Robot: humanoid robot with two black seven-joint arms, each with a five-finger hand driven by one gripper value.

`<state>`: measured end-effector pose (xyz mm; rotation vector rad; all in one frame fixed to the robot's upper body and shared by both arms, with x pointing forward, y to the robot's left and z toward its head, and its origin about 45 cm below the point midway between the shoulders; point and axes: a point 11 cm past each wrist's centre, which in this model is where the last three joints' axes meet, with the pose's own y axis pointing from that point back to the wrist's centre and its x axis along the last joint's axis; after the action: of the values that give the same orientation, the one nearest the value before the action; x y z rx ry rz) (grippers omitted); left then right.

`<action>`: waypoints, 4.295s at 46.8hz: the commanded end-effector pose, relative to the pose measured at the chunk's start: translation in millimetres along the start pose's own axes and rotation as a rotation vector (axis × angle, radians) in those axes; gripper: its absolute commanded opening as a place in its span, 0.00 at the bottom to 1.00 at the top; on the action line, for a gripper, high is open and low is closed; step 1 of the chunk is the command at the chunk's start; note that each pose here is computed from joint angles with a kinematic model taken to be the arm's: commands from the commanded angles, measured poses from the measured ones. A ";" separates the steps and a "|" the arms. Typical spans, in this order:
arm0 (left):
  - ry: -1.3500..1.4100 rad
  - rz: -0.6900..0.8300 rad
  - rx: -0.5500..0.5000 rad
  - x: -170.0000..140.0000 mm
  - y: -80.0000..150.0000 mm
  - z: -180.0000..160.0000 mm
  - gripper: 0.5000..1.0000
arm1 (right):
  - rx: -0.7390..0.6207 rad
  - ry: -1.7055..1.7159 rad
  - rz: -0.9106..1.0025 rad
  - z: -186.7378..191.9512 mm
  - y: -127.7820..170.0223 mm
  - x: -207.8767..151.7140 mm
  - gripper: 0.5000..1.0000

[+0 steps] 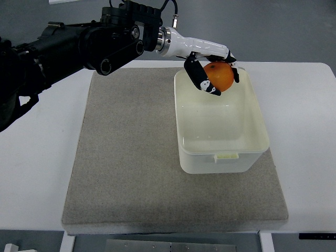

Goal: Put orange in box with left hand

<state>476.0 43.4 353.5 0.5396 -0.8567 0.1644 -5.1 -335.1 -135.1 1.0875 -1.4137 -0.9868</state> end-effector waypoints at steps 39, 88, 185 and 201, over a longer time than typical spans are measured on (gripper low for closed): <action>-0.463 -0.042 0.027 3.0 -10.8 25.6 0.00 | 0.001 0.000 0.000 -0.3 0.0 0.0 0.89; -0.434 -0.052 -0.038 -13.9 -20.0 36.6 0.71 | -0.001 0.000 0.000 0.6 0.0 0.0 0.89; 0.094 0.981 0.390 53.0 172.0 -153.2 0.69 | 0.001 0.000 0.000 -0.3 0.0 0.0 0.89; 0.440 1.266 0.320 52.1 199.3 -169.4 0.69 | -0.001 0.000 0.000 0.6 0.0 0.0 0.89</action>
<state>553.2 288.5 384.5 0.1852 -0.7273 1.4700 -5.1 -335.1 -135.1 1.0875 -1.4137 -0.9867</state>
